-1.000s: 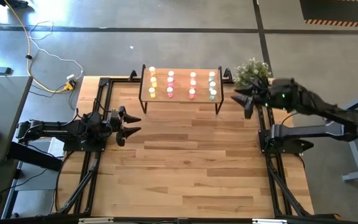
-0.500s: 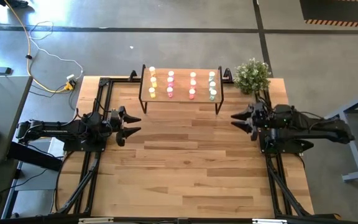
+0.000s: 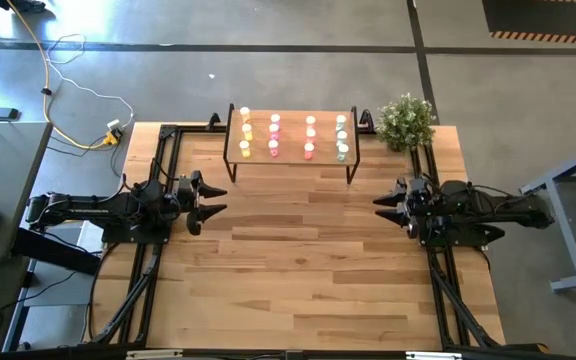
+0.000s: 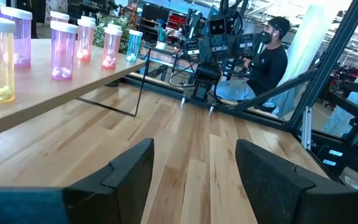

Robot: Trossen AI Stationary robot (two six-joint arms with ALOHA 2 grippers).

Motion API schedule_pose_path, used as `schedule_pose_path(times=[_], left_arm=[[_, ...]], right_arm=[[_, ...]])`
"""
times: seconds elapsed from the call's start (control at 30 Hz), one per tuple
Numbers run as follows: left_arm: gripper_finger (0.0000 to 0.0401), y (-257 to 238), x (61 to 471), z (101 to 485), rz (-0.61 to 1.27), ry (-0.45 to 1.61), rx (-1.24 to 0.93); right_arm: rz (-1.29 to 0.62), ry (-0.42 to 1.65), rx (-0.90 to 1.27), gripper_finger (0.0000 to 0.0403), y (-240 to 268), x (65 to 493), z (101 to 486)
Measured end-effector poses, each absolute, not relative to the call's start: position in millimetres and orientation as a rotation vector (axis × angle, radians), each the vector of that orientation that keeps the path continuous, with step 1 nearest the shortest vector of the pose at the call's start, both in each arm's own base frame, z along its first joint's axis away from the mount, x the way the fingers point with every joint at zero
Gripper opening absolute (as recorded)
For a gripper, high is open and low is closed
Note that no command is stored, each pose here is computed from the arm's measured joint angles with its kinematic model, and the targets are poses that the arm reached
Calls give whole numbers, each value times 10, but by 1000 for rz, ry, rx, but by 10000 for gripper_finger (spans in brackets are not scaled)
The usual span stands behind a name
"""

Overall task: Pick and place medicine bottles onto shelf by color
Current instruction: Return to Home Position

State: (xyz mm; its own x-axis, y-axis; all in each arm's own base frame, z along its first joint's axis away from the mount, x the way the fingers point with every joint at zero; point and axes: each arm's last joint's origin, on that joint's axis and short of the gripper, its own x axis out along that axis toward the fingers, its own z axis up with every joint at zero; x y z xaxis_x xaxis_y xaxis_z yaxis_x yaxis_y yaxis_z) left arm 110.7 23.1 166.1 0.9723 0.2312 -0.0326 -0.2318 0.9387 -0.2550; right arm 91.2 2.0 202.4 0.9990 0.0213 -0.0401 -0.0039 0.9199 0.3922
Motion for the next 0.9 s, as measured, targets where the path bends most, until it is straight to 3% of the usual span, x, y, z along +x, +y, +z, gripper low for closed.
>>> schedule_pose_path(times=[0.47,0.9], left_arm=[[216,230,1107,1661,236,2,-261],[216,230,1107,1661,236,2,-261]], right_arm=[[-55,86,513,173,9,934,1713],[-65,87,537,173,6,936,1711]])
